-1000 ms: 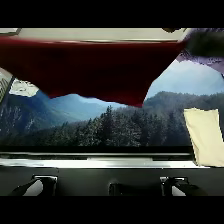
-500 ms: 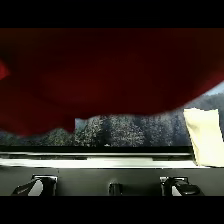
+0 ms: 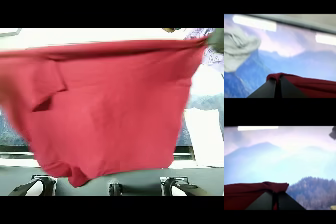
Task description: Fold the clothes and pants, and hang the long-sleeved shirts on hangers.
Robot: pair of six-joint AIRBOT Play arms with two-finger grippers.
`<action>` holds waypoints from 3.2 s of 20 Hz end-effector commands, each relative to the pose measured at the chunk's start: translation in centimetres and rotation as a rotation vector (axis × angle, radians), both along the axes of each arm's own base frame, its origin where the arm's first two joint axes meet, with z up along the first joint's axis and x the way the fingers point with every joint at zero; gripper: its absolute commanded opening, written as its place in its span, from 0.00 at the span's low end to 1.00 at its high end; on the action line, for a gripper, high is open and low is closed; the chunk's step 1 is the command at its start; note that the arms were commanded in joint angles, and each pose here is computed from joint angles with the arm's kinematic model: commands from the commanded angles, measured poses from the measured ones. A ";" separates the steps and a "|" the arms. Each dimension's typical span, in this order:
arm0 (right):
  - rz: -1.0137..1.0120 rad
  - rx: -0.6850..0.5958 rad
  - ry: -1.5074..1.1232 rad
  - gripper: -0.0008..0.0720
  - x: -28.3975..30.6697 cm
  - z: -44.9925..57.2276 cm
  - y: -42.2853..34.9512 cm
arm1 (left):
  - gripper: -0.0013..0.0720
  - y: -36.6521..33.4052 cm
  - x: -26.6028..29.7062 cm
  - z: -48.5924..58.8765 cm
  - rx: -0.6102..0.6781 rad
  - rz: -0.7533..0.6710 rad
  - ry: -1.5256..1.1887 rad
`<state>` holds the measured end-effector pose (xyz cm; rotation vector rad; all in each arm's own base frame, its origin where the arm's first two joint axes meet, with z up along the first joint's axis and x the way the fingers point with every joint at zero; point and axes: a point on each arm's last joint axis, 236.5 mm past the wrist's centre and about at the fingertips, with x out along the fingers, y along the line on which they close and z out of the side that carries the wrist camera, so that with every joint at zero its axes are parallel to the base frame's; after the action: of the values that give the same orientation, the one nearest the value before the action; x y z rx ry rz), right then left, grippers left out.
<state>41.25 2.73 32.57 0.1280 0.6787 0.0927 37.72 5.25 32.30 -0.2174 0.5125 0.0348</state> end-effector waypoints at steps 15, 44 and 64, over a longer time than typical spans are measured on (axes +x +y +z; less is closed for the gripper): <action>-0.062 -0.072 0.623 0.05 13.9 -36.6 -2.6 | 0.04 -3.6 21.3 -33.9 0.006 -0.197 0.447; -0.003 0.064 1.161 0.06 3.1 -41.6 0.9 | 0.12 -4.4 8.6 -41.3 -0.025 -0.268 1.067; -0.075 0.506 0.863 0.84 -5.1 -33.7 -6.4 | 1.00 -3.7 -13.8 -36.9 -0.678 0.150 0.895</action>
<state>38.92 -3.92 0.15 0.6258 1.5622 0.1400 28.84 5.60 -1.91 -0.7412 1.4645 0.1016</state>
